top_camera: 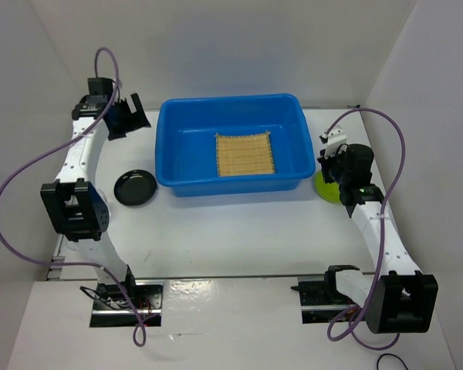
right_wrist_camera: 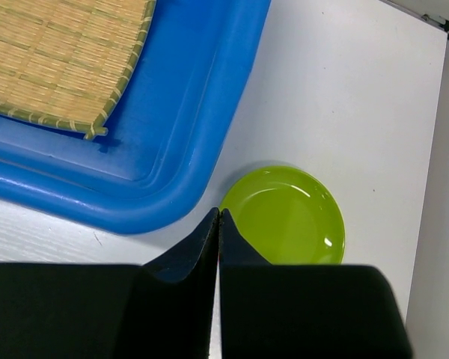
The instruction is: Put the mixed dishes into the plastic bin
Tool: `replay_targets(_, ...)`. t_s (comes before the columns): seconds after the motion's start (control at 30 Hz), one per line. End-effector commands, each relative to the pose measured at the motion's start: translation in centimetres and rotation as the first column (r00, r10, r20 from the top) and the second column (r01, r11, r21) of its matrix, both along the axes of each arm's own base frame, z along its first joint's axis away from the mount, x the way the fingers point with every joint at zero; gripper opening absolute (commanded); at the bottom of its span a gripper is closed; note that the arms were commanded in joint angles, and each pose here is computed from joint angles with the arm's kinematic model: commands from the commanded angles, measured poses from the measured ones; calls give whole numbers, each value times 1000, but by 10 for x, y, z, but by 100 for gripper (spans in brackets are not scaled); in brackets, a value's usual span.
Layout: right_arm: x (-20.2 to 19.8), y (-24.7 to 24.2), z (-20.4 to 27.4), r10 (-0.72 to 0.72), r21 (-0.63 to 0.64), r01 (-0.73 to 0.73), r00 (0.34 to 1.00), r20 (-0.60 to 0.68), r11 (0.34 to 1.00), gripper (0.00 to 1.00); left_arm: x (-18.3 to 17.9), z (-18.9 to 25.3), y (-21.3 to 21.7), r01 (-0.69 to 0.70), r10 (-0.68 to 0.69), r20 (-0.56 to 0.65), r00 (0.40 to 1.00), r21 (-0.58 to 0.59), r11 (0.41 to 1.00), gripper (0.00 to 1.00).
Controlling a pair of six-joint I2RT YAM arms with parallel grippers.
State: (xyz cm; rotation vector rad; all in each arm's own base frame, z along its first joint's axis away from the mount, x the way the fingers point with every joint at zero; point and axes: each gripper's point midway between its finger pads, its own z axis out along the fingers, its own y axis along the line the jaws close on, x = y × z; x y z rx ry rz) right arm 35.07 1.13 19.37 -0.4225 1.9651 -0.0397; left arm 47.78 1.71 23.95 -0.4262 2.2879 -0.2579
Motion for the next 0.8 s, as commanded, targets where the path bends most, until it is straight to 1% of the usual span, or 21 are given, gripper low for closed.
replay_targets(0.0, 4, 1, 4, 18, -2, -18, 999, 27, 1000, 4, -5, -43, 7, 5, 2, -97, 995, 77, 997, 100)
replay_targets(0.03, 4, 1, 4, 18, -2, -18, 999, 27, 1000, 5, -13, -64, 10, -4, 16, -145, 989, 87, 996, 100)
replay_targets(0.1, 4, 2, 4, 32, -6, -31, 999, 29, 999, 5, -17, -66, 11, -4, 17, -130, 991, 104, 995, 100)
replay_targets(0.2, 2, 4, 2, 43, -1, -43, 999, 20, 999, 5, -23, -79, 19, -23, 42, -157, 987, 118, 993, 100)
replay_targets(0.3, 1, 6, 0, 52, 5, -52, 999, 10, 999, 5, -26, -101, 15, 9, 9, -220, 976, 79, 997, 100)
replay_targets(0.33, 1, 6, 0, 52, 5, -52, 999, 10, 999, 7, -26, -101, 15, 9, 8, -220, 975, 79, 997, 100)
replay_targets(0.4, 1, 8, 0, 61, 9, -61, 998, 10, 998, 7, -26, -106, 20, 5, 20, -234, 972, 105, 995, 100)
replay_targets(0.53, -2, 11, 2, 84, 10, -84, 996, 13, 996, 8, -30, -121, 22, 10, 22, -269, 963, 118, 993, 100)
replay_targets(0.6, -2, 13, 4, 92, 13, -92, 996, 13, 996, 8, -33, -129, 29, -6, 49, -291, 956, 147, 989, 100)
replay_targets(0.67, -2, 13, 4, 92, 13, -92, 996, 13, 996, 8, -34, -143, 33, -13, 66, -323, 944, 165, 986, 100)
replay_targets(0.77, -3, 13, -1, 92, 16, -92, 996, -5, 996, 8, -44, -170, 36, -11, 72, -386, 920, 158, 987, 100)
